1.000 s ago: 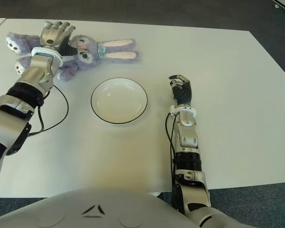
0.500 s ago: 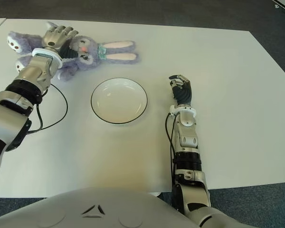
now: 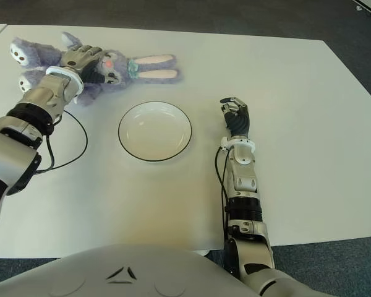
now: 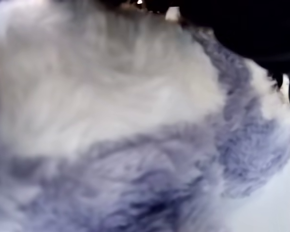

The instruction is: Put the doll into the plate.

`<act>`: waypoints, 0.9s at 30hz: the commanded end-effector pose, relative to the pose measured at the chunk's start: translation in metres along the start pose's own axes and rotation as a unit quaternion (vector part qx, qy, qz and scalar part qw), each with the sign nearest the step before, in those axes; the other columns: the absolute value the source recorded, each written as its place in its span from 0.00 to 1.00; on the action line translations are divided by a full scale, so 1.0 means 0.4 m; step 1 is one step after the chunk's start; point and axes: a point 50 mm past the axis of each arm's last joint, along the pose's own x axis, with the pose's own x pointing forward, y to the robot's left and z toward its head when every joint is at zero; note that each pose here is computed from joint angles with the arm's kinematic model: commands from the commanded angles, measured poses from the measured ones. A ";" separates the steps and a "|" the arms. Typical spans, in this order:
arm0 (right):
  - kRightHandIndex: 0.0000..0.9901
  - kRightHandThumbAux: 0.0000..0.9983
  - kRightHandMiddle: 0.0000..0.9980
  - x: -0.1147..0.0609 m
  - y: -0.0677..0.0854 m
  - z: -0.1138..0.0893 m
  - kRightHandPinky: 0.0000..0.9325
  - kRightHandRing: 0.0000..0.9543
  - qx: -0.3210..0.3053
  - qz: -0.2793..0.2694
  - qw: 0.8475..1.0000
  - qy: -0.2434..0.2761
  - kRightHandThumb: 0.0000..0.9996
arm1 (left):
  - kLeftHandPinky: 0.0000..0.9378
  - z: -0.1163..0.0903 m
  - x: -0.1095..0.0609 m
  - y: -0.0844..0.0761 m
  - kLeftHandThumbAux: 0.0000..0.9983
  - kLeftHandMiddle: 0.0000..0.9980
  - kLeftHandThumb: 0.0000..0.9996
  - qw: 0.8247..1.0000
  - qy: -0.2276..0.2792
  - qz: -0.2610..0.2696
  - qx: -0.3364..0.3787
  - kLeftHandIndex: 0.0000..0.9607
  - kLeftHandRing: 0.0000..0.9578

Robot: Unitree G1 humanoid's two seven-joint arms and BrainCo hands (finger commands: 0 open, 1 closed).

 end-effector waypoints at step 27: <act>0.45 0.71 0.88 -0.034 -0.008 -0.064 0.95 0.92 0.002 -0.018 0.998 0.067 0.73 | 0.00 0.045 -0.014 -0.096 0.24 0.00 0.18 0.982 -0.063 -0.177 -0.003 0.00 0.00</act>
